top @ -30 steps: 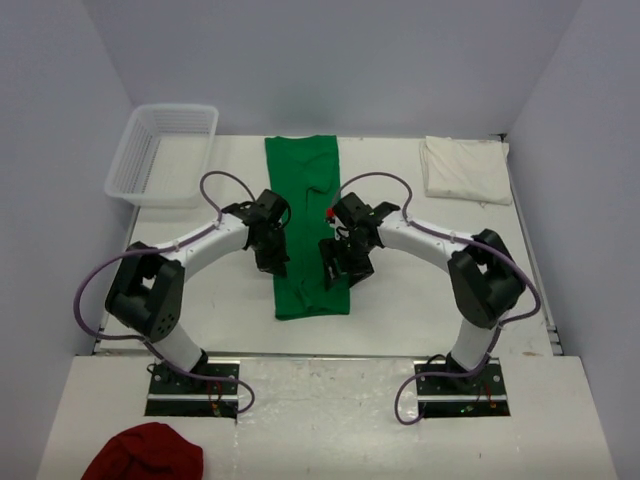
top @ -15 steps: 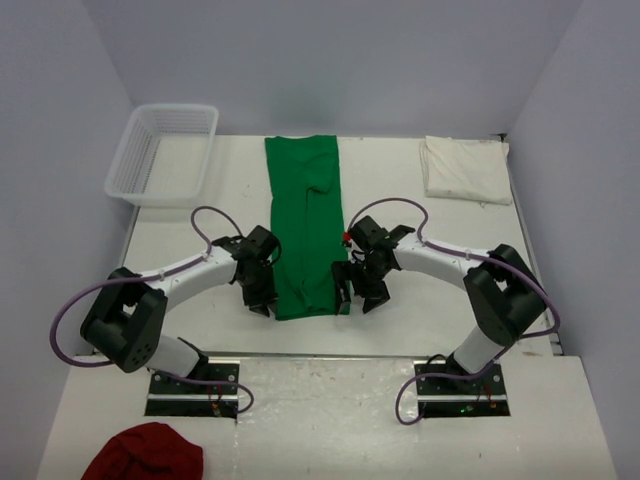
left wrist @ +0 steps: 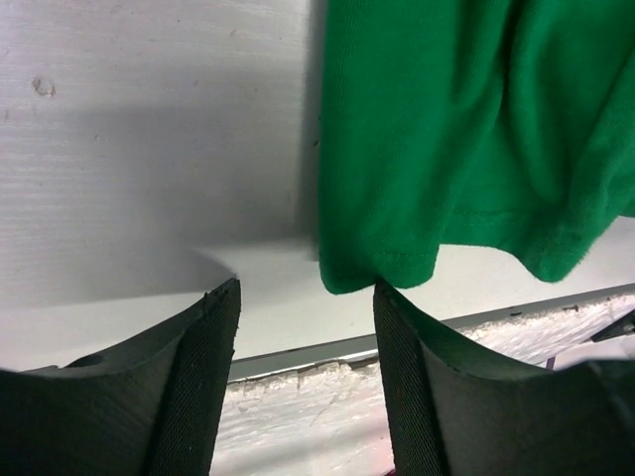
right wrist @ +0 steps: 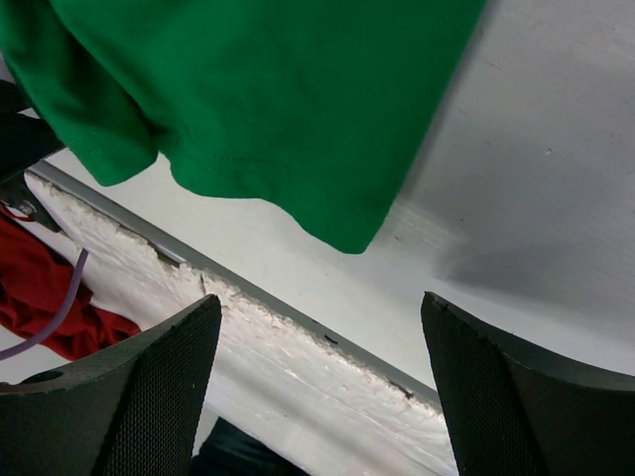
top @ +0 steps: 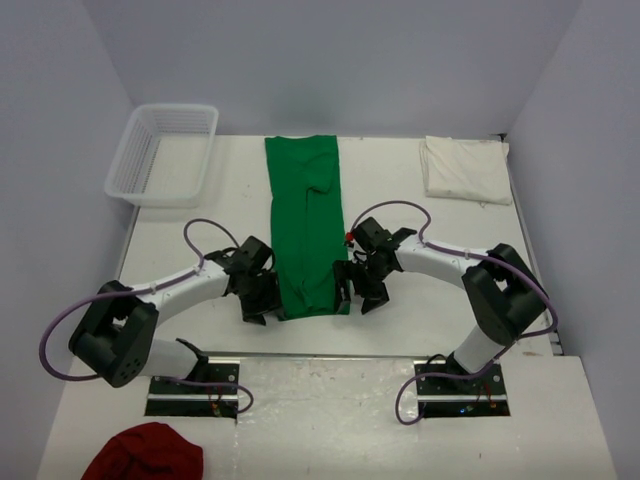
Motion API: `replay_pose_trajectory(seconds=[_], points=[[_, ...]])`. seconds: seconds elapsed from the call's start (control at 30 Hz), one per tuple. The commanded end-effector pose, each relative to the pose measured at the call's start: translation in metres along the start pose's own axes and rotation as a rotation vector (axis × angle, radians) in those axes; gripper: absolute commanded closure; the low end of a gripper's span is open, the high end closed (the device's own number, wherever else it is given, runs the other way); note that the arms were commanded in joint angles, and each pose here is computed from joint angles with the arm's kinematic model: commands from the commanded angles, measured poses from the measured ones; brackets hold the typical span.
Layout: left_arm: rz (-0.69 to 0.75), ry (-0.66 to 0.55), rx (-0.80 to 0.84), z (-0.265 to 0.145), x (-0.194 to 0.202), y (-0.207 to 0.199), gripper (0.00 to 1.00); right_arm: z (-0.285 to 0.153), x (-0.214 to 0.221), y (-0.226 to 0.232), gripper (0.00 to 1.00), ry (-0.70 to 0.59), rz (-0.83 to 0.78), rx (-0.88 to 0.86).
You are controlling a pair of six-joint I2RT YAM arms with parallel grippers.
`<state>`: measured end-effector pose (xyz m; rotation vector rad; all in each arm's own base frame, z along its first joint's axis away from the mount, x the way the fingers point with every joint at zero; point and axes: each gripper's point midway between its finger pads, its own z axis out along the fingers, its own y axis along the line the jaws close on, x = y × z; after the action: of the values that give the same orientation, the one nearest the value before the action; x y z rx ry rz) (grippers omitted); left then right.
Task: Fold and stack the t-shirts
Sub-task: Grab the bottom of the folded rectangular tshirt with both arms
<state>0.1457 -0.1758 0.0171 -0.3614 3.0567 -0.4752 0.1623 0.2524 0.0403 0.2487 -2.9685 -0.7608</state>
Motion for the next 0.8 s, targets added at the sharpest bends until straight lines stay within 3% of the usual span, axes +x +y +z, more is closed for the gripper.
replay_pose_trajectory(seconds=[0.0,0.23,0.77], points=[[-0.014,-0.064,0.06,-0.011,-0.007,-0.011,0.43,-0.005,-0.002,0.004,0.18,-0.013,0.006,-0.031],[-0.024,-0.139,0.118,-0.028,-0.013,-0.02,0.53,-0.005,-0.003,0.005,0.18,-0.013,0.006,-0.037],[-0.007,-0.117,0.097,0.001,-0.016,-0.014,0.52,-0.015,-0.005,0.007,0.18,-0.044,0.021,-0.046]])
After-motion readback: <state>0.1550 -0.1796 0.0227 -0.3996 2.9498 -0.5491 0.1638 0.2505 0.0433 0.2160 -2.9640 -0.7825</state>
